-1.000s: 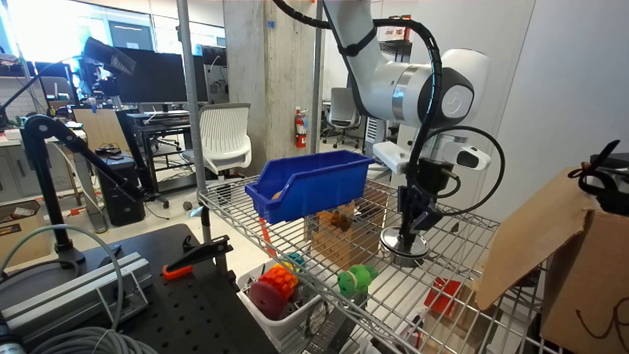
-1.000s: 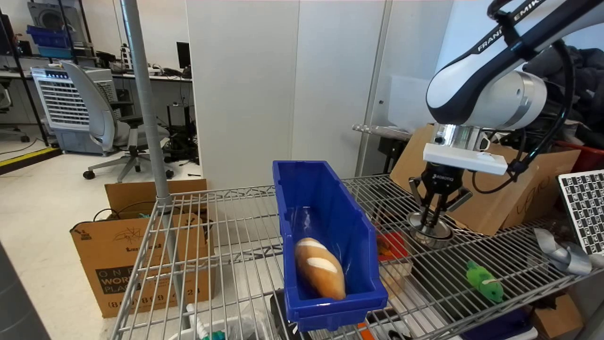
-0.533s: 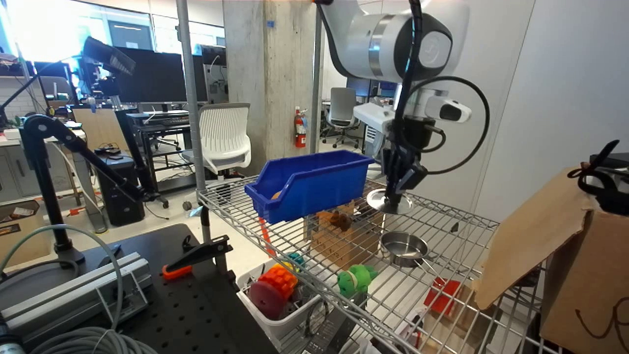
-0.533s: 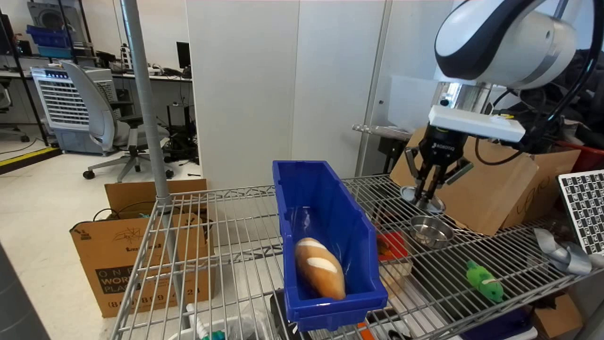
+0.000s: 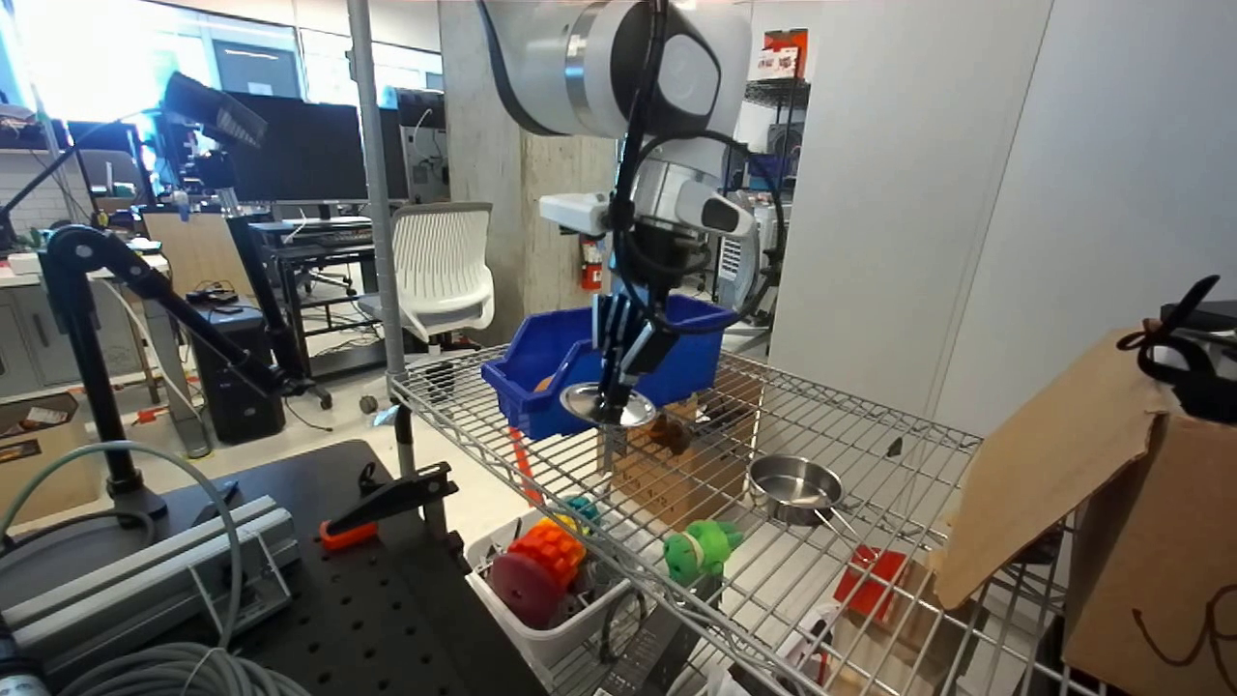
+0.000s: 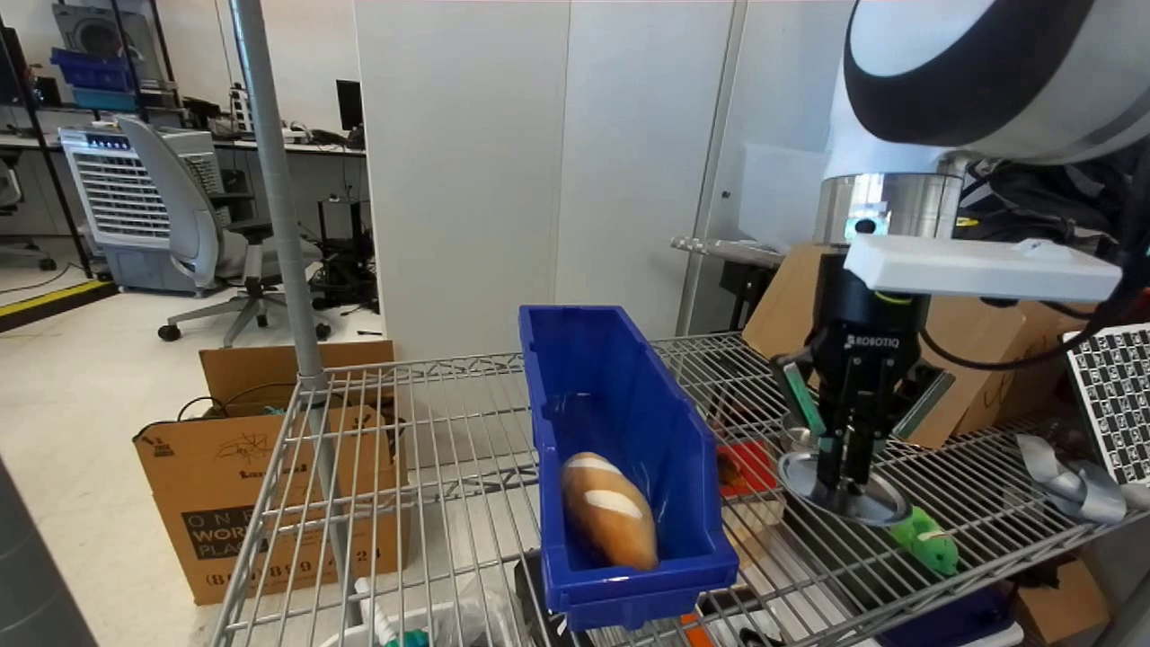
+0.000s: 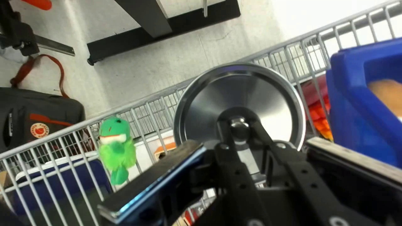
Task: Uncover the pan and put the lid on the rack
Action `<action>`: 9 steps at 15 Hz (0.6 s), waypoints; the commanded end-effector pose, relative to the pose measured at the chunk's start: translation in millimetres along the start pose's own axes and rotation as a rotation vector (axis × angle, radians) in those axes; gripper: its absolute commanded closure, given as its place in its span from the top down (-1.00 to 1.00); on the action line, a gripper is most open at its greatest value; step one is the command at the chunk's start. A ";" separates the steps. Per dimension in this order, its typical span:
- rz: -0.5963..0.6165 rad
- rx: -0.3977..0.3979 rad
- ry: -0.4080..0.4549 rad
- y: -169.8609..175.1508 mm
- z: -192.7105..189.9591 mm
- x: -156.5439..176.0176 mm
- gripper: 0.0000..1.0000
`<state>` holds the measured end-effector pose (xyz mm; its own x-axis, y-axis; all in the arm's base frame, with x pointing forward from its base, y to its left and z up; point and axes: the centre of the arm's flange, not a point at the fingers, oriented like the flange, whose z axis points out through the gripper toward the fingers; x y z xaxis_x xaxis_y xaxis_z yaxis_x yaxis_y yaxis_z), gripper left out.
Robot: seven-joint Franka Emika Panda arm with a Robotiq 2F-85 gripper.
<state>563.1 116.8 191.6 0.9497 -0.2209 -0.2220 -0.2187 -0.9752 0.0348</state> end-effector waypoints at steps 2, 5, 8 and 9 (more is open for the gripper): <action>-0.056 -0.077 0.039 -10.3 38.2 -17.5 -0.90; -0.074 -0.093 0.085 -9.5 62.0 -11.5 -0.90; -0.072 -0.082 0.143 -4.7 82.8 1.8 -0.90; -0.065 -0.071 0.165 -3.4 87.7 7.8 -0.90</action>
<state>543.1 123.7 121.9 0.9812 -0.1418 -0.1310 -0.1303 -0.9872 0.0923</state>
